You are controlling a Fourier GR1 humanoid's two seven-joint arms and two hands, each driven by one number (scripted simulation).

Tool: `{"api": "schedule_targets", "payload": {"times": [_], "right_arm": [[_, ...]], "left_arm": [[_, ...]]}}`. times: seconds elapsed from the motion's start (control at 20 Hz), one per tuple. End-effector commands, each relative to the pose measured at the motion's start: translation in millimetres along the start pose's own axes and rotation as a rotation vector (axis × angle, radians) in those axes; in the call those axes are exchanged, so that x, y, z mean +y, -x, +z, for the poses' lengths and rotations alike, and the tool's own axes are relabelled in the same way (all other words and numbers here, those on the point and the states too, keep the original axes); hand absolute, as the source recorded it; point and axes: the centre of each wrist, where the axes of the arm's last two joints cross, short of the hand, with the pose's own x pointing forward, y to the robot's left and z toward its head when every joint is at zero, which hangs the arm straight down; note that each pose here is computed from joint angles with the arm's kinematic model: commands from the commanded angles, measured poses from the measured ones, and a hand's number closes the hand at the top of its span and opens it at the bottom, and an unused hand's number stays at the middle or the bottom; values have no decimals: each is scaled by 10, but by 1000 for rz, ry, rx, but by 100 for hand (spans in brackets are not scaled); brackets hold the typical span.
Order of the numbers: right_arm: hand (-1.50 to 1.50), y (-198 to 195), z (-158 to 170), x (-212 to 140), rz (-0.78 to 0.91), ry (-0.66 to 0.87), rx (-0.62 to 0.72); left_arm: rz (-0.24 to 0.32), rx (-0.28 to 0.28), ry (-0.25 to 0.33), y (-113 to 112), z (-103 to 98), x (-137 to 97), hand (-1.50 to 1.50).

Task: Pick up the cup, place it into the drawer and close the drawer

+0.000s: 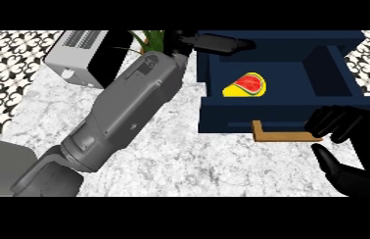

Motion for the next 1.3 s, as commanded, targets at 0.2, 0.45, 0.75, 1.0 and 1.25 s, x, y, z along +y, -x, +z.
{"api": "schedule_targets", "payload": {"times": [0.2,0.45,0.75,1.0,1.25], "right_arm": [[150,-13,154,76,187,-90,85],[150,42,-15,170,267,-121,139],[150,155,-210,164,359,-116,189],[150,333,-114,206,633,-293,193],[150,859,-106,267,786,-335,226]], "left_arm": [[42,18,-123,-165,241,606,-150],[52,30,-135,-153,698,1194,-150],[55,44,-170,-254,1203,1538,-150],[70,76,-162,-120,1558,1775,-150],[81,52,-163,-128,1818,2150,-150]]}}
